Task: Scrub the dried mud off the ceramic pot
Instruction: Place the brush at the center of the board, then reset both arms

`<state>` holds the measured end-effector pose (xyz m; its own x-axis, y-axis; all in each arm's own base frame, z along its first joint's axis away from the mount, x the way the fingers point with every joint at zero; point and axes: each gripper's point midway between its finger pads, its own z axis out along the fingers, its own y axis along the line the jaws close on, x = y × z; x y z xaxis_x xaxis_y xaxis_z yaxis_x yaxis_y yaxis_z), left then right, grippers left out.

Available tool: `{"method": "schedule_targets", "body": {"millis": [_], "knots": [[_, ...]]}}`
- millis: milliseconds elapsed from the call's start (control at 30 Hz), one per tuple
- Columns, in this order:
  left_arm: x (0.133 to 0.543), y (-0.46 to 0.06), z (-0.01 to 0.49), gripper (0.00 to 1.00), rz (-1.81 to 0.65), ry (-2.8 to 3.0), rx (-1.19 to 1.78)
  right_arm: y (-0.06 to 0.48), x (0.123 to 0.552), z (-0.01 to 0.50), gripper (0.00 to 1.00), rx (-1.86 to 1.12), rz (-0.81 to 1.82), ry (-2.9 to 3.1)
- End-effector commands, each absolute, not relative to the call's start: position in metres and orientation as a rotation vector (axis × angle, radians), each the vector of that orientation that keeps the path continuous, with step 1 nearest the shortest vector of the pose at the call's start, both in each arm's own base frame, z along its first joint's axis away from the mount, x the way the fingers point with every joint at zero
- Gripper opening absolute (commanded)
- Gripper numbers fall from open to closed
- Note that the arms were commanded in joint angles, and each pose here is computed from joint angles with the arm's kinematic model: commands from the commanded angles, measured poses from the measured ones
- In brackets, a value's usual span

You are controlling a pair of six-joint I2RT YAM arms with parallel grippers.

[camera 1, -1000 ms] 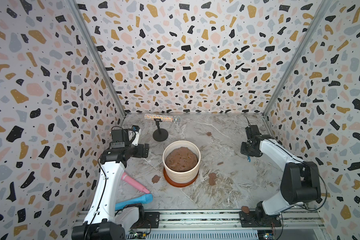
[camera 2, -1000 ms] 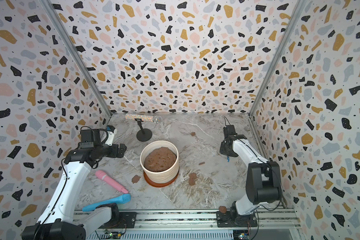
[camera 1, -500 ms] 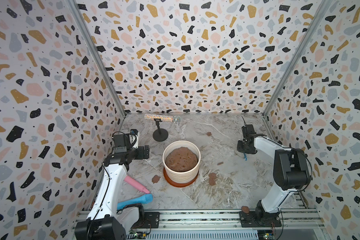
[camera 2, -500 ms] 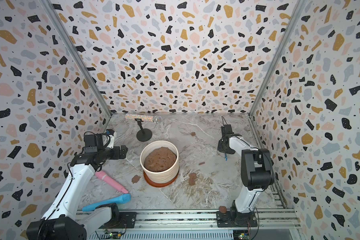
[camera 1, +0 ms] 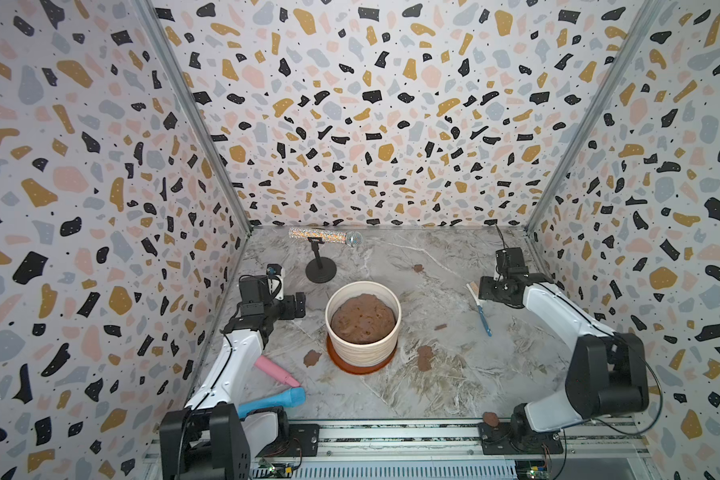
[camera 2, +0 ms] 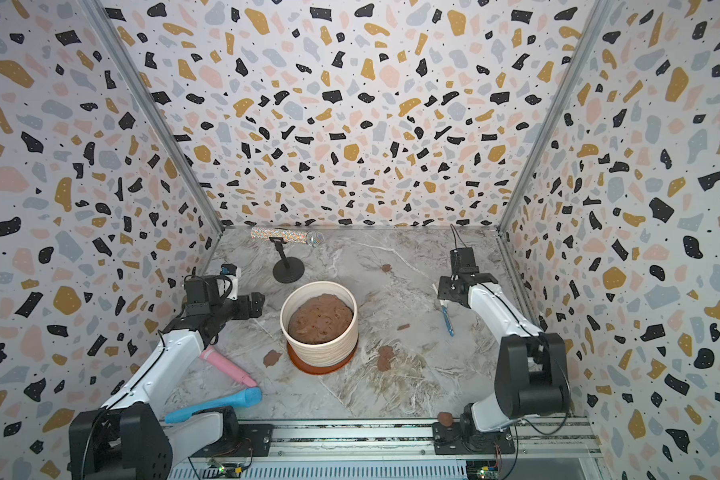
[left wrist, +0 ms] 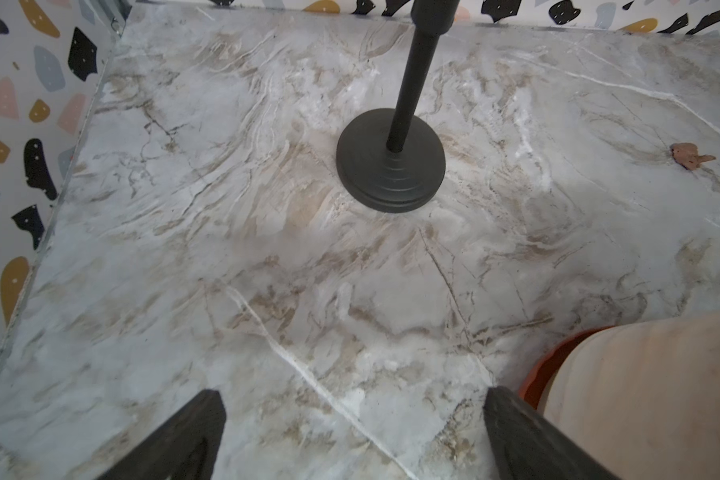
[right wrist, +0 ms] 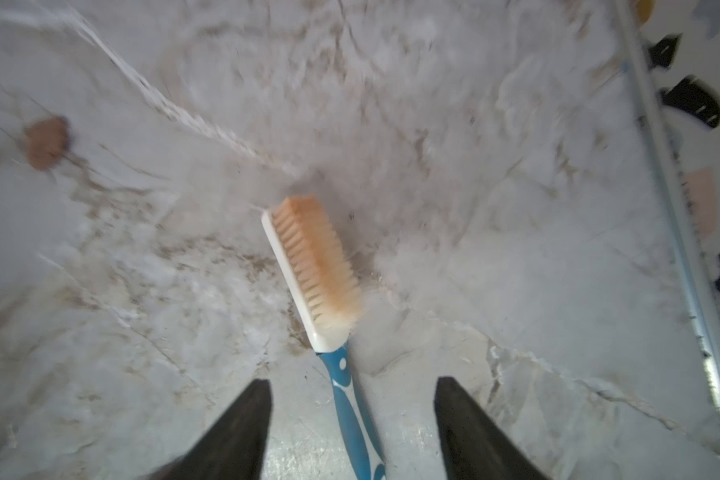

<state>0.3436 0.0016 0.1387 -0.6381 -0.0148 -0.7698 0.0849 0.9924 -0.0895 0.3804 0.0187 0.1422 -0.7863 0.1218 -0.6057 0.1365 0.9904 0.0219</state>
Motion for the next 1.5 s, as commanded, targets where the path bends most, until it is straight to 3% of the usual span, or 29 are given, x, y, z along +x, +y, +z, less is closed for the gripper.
{"method": "schedule_targets", "body": {"millis": [0,67,300,733,1467], "knots": [[0.365,-0.012,0.156,1.00,-0.163,2.078,0.130,0.007,0.377,0.175,0.95,0.163,-0.082,2.345],[0.369,-0.018,0.150,1.00,-0.156,2.038,0.151,-0.008,0.372,0.180,1.00,0.190,-0.153,2.287],[0.386,-0.035,0.123,1.00,-0.064,2.037,0.202,-0.035,0.366,0.149,1.00,0.149,-0.346,2.058],[0.376,-0.025,0.096,1.00,0.001,1.935,0.135,0.004,0.377,0.089,1.00,-0.101,-0.184,1.892],[0.375,-0.016,0.097,1.00,0.037,1.947,0.083,0.004,0.384,0.084,1.00,-0.105,-0.140,1.952]]}}
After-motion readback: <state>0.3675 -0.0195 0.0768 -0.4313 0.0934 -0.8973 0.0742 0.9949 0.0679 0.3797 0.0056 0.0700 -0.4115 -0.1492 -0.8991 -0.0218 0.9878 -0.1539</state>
